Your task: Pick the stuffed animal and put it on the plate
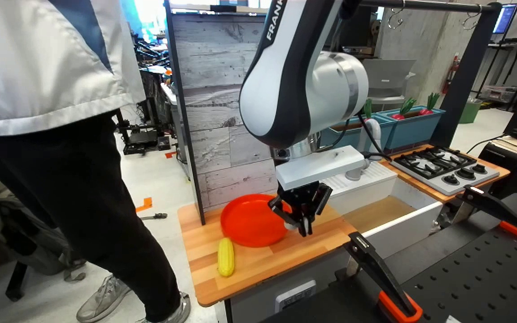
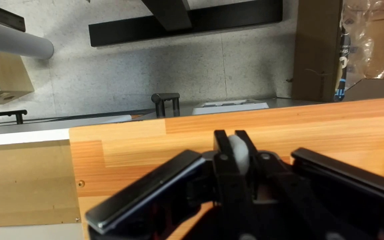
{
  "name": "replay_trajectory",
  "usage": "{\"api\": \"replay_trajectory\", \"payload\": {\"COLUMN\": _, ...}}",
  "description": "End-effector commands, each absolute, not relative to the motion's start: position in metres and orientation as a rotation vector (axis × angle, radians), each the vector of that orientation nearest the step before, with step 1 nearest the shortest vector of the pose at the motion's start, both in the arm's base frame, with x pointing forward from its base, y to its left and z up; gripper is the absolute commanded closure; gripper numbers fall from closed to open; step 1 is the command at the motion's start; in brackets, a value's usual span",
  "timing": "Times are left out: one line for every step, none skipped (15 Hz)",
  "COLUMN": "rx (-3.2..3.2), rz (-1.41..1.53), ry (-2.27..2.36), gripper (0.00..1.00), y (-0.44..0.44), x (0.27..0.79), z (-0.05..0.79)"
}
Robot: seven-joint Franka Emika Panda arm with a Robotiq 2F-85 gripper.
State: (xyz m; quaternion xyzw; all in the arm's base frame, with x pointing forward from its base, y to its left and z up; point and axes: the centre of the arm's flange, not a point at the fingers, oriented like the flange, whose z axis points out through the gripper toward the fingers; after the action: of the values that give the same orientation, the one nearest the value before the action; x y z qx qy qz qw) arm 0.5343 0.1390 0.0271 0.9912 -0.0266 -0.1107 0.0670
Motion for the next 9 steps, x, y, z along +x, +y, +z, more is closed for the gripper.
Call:
{"api": "replay_trajectory", "payload": {"rx": 2.975, "rz": -0.318, "ry": -0.093, "gripper": 0.98, "y": 0.136, "x": 0.547, "z": 0.032}}
{"api": "replay_trajectory", "payload": {"rx": 2.979, "rz": -0.304, "ry": -0.091, "gripper": 0.98, "y": 0.136, "x": 0.552, "z": 0.033}}
{"api": "replay_trajectory", "payload": {"rx": 2.98, "rz": -0.29, "ry": -0.094, "gripper": 0.98, "y": 0.136, "x": 0.556, "z": 0.034}}
{"api": "replay_trajectory", "payload": {"rx": 2.983, "rz": -0.272, "ry": -0.094, "gripper": 0.98, "y": 0.137, "x": 0.562, "z": 0.035}}
{"api": "replay_trajectory", "payload": {"rx": 2.984, "rz": -0.262, "ry": -0.095, "gripper": 0.98, "y": 0.138, "x": 0.567, "z": 0.036}}
{"api": "replay_trajectory", "payload": {"rx": 2.984, "rz": -0.254, "ry": -0.093, "gripper": 0.98, "y": 0.14, "x": 0.572, "z": 0.035}}
{"api": "replay_trajectory", "payload": {"rx": 2.985, "rz": -0.245, "ry": -0.095, "gripper": 0.98, "y": 0.141, "x": 0.575, "z": 0.034}}
{"api": "replay_trajectory", "payload": {"rx": 2.986, "rz": -0.233, "ry": -0.094, "gripper": 0.98, "y": 0.143, "x": 0.579, "z": 0.031}}
{"api": "replay_trajectory", "payload": {"rx": 2.989, "rz": -0.223, "ry": -0.091, "gripper": 0.98, "y": 0.144, "x": 0.582, "z": 0.029}}
